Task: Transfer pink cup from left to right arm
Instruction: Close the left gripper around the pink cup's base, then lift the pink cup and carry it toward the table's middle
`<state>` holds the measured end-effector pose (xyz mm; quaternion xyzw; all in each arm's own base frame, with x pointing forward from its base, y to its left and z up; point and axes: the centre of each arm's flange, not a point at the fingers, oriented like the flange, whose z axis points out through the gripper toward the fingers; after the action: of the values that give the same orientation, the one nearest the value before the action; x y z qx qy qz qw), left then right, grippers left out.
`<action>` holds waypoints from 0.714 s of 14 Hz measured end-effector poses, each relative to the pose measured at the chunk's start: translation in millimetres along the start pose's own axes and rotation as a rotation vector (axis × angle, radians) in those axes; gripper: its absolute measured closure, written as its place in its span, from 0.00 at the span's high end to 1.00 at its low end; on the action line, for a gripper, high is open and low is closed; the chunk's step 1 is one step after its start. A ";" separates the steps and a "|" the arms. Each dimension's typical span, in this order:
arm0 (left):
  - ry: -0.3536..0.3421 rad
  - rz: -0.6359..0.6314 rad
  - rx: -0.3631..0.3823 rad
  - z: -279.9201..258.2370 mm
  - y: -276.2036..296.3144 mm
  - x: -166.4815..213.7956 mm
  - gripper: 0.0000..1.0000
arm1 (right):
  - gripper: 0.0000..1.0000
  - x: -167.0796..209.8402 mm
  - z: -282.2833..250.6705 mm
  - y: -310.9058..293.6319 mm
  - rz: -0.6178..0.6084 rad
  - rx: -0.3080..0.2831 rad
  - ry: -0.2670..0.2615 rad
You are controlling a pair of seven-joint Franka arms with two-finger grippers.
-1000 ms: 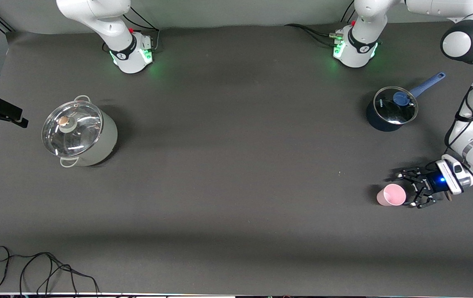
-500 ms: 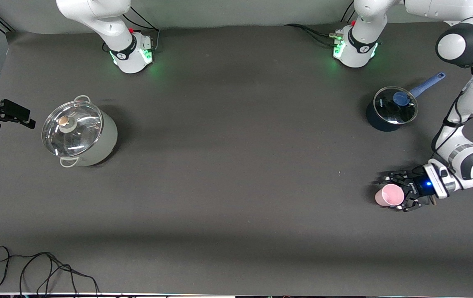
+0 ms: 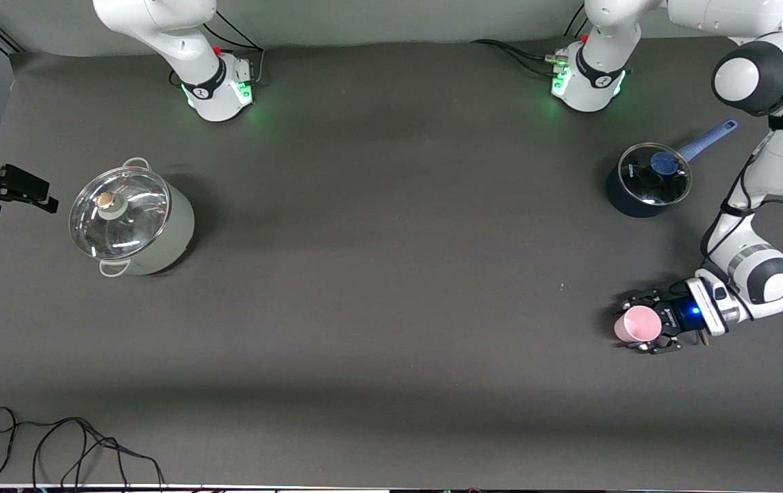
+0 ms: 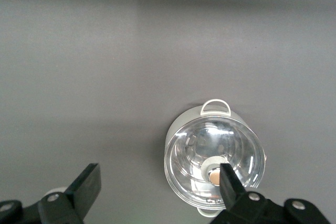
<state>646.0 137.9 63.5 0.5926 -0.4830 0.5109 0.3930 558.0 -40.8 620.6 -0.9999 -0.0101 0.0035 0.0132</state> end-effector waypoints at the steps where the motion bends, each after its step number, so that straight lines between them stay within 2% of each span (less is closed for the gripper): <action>1: 0.000 0.002 0.001 3.5 -1.0 1.0 0.67 | 1.00 0.0 0.0 0.1 0.020 0.000 0.000; 5: 0.022 0.056 -0.039 51.4 -15.0 27.2 0.67 | 1.00 -1.1 -2.6 -0.6 0.157 0.001 0.005; 8: 0.028 0.083 -0.042 127.2 -27.8 61.9 0.67 | 1.00 -2.4 -7.1 -9.2 0.300 0.004 0.013; 10: 0.026 0.089 -0.012 188.5 -27.6 86.6 0.67 | 1.00 -4.6 -11.2 -14.8 0.429 0.006 0.016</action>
<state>716.4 -51.5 117.7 0.5615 -0.5070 0.5325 0.3796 553.3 -26.4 632.1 -0.9791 0.2029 -0.0016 0.0154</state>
